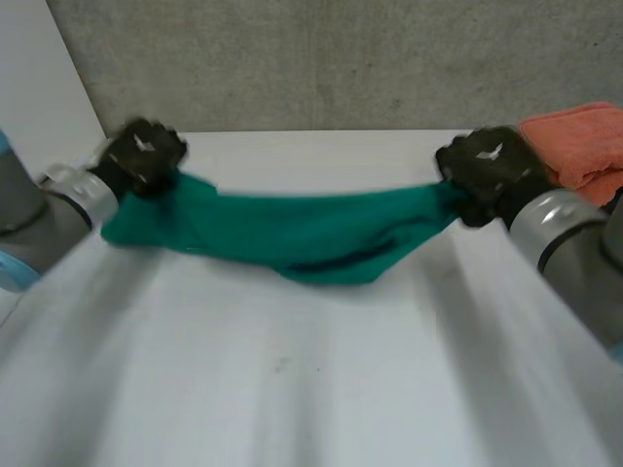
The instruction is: Fold the laundry.
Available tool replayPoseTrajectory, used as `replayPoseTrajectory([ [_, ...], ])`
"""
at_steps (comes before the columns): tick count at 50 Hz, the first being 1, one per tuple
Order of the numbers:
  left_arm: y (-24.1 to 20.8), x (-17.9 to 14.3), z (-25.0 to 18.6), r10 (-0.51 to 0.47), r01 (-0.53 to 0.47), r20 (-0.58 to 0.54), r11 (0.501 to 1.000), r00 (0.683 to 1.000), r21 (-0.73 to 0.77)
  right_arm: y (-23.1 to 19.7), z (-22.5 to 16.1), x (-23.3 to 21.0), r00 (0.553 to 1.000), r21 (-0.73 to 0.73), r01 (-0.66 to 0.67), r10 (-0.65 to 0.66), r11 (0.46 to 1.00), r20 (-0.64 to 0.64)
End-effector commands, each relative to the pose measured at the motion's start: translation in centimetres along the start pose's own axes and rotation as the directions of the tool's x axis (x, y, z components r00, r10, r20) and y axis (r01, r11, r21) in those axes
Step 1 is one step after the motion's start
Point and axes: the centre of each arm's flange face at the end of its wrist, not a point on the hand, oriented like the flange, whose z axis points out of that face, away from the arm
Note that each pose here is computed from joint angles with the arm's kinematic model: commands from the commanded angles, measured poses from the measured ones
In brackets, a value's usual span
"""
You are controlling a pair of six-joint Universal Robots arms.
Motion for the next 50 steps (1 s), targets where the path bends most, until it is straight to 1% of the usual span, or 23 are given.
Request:
replayPoseTrajectory([
  [1,-7.8,-4.7,-4.9,-0.068,0.057,0.148,0.995,0.987,0.079,-3.1,0.3,4.0,0.977,-0.013,0.153,-0.153,0.988,-0.147],
  [5,-11.7,-5.1,-9.0,-0.158,0.151,0.138,0.987,0.978,0.060,-5.7,-1.0,5.8,0.948,0.027,0.239,-0.227,0.971,-0.224],
  [8,-12.7,-4.8,-11.0,-0.212,0.213,0.128,0.977,0.969,0.002,-7.0,-2.0,6.3,0.930,0.043,0.286,-0.267,0.957,-0.252],
  [15,-11.6,-3.3,-13.2,-0.320,0.335,0.107,0.922,0.941,-0.192,-6.5,-2.5,5.1,0.909,-0.012,0.371,-0.366,0.929,-0.197],
  [20,-8.2,-1.7,-11.7,-0.378,0.383,0.078,0.870,0.922,-0.310,-5.3,-1.3,2.9,0.913,-0.030,0.391,-0.392,0.920,-0.112],
  [22,-6.2,-1.2,-10.6,-0.397,0.395,0.071,0.847,0.915,-0.355,-3.9,0.2,1.7,0.918,-0.051,0.388,-0.391,0.920,-0.061],
  [24,-5.0,-0.8,-9.5,-0.400,0.394,0.065,0.840,0.914,-0.373,-2.6,1.5,1.1,0.920,-0.072,0.387,-0.390,0.919,-0.034],
  [27,-3.0,-0.8,-7.0,-0.371,0.366,0.060,0.852,0.927,-0.374,-1.2,4.5,0.7,0.927,-0.072,0.371,-0.374,0.926,-0.041],
  [30,-2.9,-1.8,-4.0,-0.310,0.321,0.083,0.900,0.947,-0.296,-1.3,7.9,1.1,0.940,0.004,0.314,-0.310,0.950,-0.141],
  [31,-3.4,-2.6,-2.5,-0.283,0.301,0.110,0.925,0.953,-0.232,-1.5,8.8,1.3,0.942,0.034,0.297,-0.287,0.954,-0.175],
  [34,-5.4,-4.4,-0.8,-0.250,0.269,0.172,0.958,0.953,-0.099,-3.4,11.7,3.2,0.927,0.222,0.234,-0.149,0.947,-0.343],
  [35,-6.7,-5.6,0.0,-0.243,0.249,0.225,0.968,0.944,0.002,-4.1,12.1,3.9,0.917,0.278,0.226,-0.108,0.934,-0.383],
  [36,-7.4,-6.2,0.3,-0.245,0.239,0.252,0.969,0.936,0.053,-4.7,12.5,4.5,0.906,0.331,0.220,-0.066,0.918,-0.419],
  [37,-8.2,-6.7,0.4,-0.250,0.229,0.277,0.968,0.928,0.106,-5.9,12.8,5.8,0.880,0.432,0.223,0.010,0.874,-0.475],
  [38,-9.1,-7.3,0.5,-0.253,0.213,0.303,0.964,0.919,0.161,-6.5,12.9,6.2,0.869,0.482,0.226,0.048,0.847,-0.493],
  [39,-10.3,-8.2,0.6,-0.271,0.185,0.350,0.948,0.897,0.259,-7.1,12.8,6.7,0.858,0.528,0.235,0.081,0.816,-0.506],
  [40,-10.8,-8.6,0.5,-0.283,0.173,0.372,0.937,0.884,0.304,-7.7,12.7,7.1,0.850,0.571,0.243,0.111,0.785,-0.514],
  [41,-11.3,-8.9,0.5,-0.296,0.160,0.388,0.925,0.873,0.345,-8.6,12.4,7.6,0.835,0.633,0.258,0.161,0.729,-0.526],
  [42,-11.7,-9.1,0.3,-0.303,0.145,0.399,0.914,0.865,0.379,-9.0,12.2,7.7,0.830,0.652,0.264,0.177,0.711,-0.529],
  [43,-12.3,-9.4,0.1,-0.323,0.126,0.413,0.890,0.852,0.438,-9.1,12.1,7.8,0.830,0.661,0.261,0.186,0.703,-0.525],
  [45,-12.5,-9.1,-0.1,-0.334,0.120,0.409,0.877,0.849,0.466,-9.2,11.9,7.5,0.841,0.672,0.243,0.194,0.699,-0.505],
  [48,-11.8,-7.7,-0.5,-0.332,0.147,0.378,0.885,0.864,0.442,-8.7,11.8,7.0,0.858,0.664,0.212,0.189,0.717,-0.477],
  [50,-11.0,-6.8,-0.5,-0.335,0.173,0.360,0.894,0.871,0.414,-7.5,11.9,6.1,0.883,0.633,0.175,0.164,0.754,-0.439],
])
